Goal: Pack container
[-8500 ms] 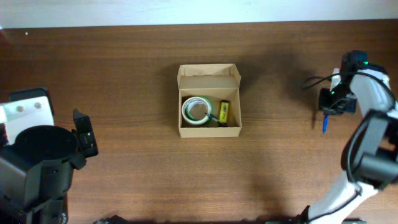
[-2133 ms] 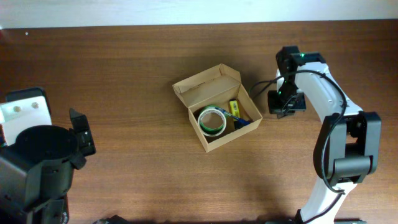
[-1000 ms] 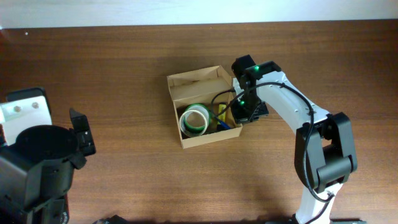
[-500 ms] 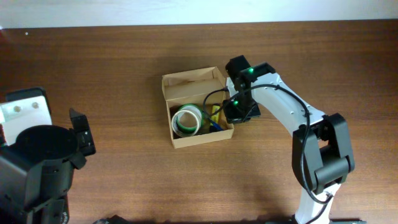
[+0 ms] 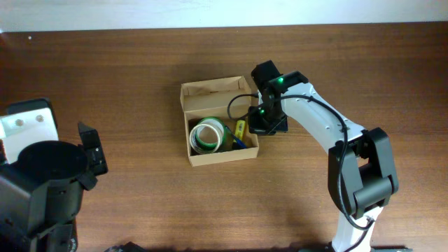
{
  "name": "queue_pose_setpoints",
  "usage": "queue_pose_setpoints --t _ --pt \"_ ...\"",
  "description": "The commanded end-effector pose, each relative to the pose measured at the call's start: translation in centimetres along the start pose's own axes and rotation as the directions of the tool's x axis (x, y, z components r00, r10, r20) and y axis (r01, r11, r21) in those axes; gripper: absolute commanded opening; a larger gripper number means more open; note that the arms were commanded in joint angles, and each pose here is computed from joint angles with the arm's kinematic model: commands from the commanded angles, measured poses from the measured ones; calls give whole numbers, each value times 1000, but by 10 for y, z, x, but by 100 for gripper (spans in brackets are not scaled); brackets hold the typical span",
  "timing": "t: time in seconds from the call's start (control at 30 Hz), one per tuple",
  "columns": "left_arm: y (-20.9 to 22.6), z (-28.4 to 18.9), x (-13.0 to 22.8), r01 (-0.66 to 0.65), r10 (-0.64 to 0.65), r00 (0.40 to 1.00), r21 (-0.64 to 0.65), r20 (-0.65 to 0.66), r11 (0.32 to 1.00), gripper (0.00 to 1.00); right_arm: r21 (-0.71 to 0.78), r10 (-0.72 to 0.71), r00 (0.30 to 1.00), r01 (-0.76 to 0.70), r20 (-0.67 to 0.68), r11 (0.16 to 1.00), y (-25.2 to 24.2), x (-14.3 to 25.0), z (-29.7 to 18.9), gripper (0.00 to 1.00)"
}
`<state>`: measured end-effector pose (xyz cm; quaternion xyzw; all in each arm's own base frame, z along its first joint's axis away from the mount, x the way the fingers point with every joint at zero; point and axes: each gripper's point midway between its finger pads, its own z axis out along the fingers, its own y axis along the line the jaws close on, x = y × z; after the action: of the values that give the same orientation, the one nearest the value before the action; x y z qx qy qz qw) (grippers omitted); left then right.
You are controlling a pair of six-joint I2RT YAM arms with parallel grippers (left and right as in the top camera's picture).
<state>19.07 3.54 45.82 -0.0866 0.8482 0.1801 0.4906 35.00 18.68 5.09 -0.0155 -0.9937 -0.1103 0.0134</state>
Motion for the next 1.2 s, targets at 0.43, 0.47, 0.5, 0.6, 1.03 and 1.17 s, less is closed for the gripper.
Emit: queue_pose_setpoints --t 0.43,0.47,0.5,0.6,1.03,1.17 --pt "4 1 0 -17 17 1000 -24 2 1000 99 -103 192 980 -196 -41 975 19 1 1 4" --pt "4 1 0 -17 17 1000 -24 2 1000 99 -113 199 979 -203 -45 973 20 1 1 4" --pt "4 1 0 -17 17 1000 -24 2 1000 99 -122 205 977 -210 -50 970 22 1 1 4" --pt "4 1 0 -17 17 1000 -24 2 1000 99 -148 215 975 -221 -59 964 27 1 0 4" --pt "4 1 0 -17 17 1000 -24 2 1000 99 -125 208 978 -210 -26 970 23 -4 1 4" --pt "3 1 0 -17 17 1000 -24 1 1000 100 22 172 985 -172 22 985 -9 -6 1 4"
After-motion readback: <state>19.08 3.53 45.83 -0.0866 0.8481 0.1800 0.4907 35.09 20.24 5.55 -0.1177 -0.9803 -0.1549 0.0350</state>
